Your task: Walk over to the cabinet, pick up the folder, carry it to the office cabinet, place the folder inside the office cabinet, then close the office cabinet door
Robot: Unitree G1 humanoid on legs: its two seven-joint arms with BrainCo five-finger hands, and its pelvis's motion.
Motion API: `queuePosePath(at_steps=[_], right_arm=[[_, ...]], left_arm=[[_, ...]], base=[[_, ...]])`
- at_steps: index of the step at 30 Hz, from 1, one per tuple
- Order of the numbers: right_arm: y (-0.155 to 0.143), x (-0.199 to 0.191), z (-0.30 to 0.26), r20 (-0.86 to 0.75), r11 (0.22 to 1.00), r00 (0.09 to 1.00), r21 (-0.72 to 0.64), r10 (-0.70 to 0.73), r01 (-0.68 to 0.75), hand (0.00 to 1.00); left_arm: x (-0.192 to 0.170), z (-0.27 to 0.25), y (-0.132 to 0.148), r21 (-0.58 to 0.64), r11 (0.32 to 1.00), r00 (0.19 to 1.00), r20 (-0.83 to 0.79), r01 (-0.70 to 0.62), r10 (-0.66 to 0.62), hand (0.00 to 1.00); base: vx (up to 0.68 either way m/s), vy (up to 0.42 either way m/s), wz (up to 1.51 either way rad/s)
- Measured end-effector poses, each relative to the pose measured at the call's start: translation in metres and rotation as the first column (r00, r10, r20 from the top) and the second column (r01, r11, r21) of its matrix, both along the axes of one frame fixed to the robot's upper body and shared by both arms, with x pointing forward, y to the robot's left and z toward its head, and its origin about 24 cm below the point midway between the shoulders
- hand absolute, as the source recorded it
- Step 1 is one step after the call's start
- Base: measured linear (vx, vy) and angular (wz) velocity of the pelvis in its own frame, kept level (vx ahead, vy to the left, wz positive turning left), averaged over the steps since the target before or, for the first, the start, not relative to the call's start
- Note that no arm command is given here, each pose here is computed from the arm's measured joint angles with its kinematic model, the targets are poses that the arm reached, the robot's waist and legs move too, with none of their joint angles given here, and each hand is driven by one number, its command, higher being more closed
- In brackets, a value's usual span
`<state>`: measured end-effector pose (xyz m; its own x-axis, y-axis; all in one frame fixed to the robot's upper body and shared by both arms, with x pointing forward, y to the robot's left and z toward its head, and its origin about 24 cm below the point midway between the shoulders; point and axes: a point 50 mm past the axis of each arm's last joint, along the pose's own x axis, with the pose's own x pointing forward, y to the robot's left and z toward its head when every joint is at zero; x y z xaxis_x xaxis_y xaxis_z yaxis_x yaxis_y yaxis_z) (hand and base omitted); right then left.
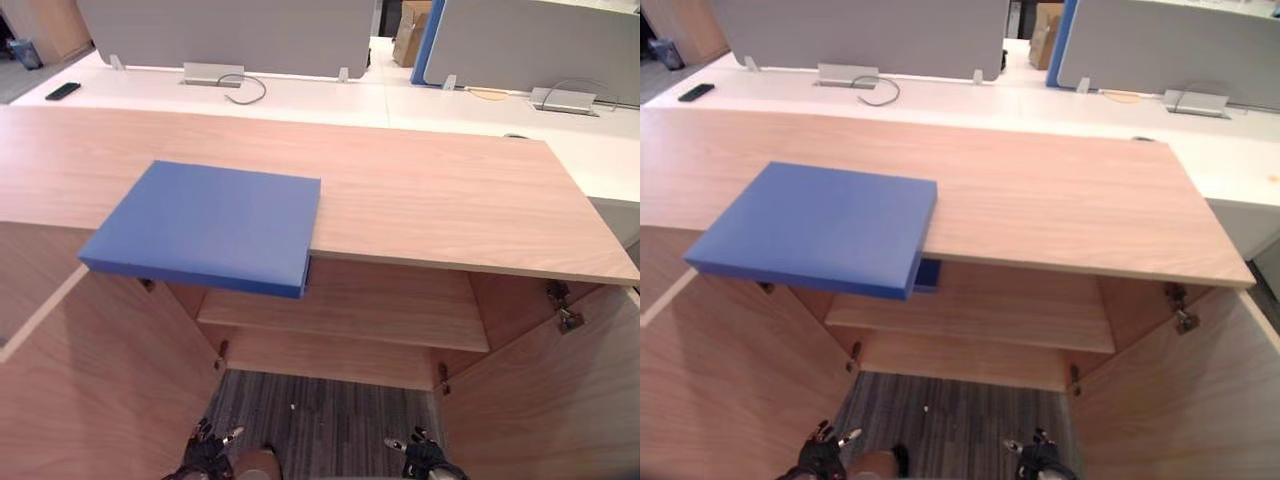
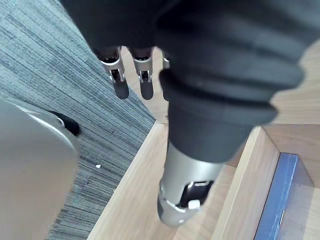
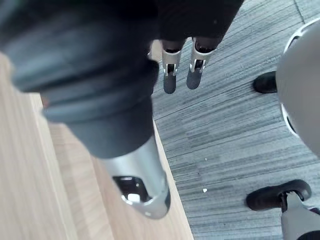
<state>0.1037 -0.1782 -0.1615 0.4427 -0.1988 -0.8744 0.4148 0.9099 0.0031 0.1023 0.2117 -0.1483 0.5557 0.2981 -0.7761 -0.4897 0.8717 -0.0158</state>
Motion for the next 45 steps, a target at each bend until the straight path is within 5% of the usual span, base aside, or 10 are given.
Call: queuePosePath(at_steps=[7,12,17,22,27,28,35,38,45], right_arm=[[-0.011,-0.013,-0.002,-0.033,1.000,0.999,-0.022,-0.010,0.009,0.00],[-0.008,-0.006,0.000,-0.010,0.999,0.999,-0.021,0.041,-0.041,0.00],[-0.003,-0.004,0.000,-0.022,0.996,0.996,-0.016,0.083,-0.084,0.00],[0.002,-0.004,-0.001,-0.020,0.997,0.997,0.005,0.073,-0.073,0.00],[0.008,-0.003,0.000,0.003,0.998,1.000,0.055,-0.024,0.024,0.00],[0.010,-0.004,0.001,0.011,0.997,0.999,0.066,-0.048,0.047,0.00],[0.021,-0.002,0.004,0.056,0.969,0.976,0.145,-0.211,0.201,0.00],[0.027,0.000,0.005,0.056,0.951,0.963,0.183,-0.264,0.250,0.00],[0.029,-0.002,0.003,0.041,0.941,0.954,0.185,-0.296,0.284,0.00]], left_arm=[[0.000,-0.001,-0.010,-0.100,0.995,0.999,0.030,-0.014,0.017,0.00],[0.017,0.022,-0.029,-0.271,0.962,0.971,0.221,-0.025,0.088,0.00],[0.034,0.058,-0.053,-0.461,0.888,0.895,0.399,0.005,0.202,0.00],[0.055,0.109,-0.052,-0.513,0.856,0.758,0.583,0.066,0.291,0.00],[0.068,0.172,-0.046,-0.445,0.893,0.565,0.756,0.074,0.330,0.00],[0.070,0.196,-0.039,-0.397,0.917,0.475,0.815,0.044,0.331,0.00],[0.066,0.257,-0.015,-0.134,0.953,0.248,0.947,-0.272,0.204,0.00],[0.060,0.280,-0.010,-0.003,0.896,0.188,0.977,-0.444,0.097,0.00],[0.042,0.309,-0.004,0.212,0.609,0.161,0.977,-0.764,-0.139,0.00]], base=[[-0.06,0.042,0.10],[-0.11,0.050,0.20],[-0.03,0.023,0.29],[0.07,-0.013,0.38],[0.06,-0.037,0.24],[0.02,-0.022,0.22],[-0.01,0.003,0.05],[-0.06,0.006,-0.05],[-0.07,-0.018,-0.13]])
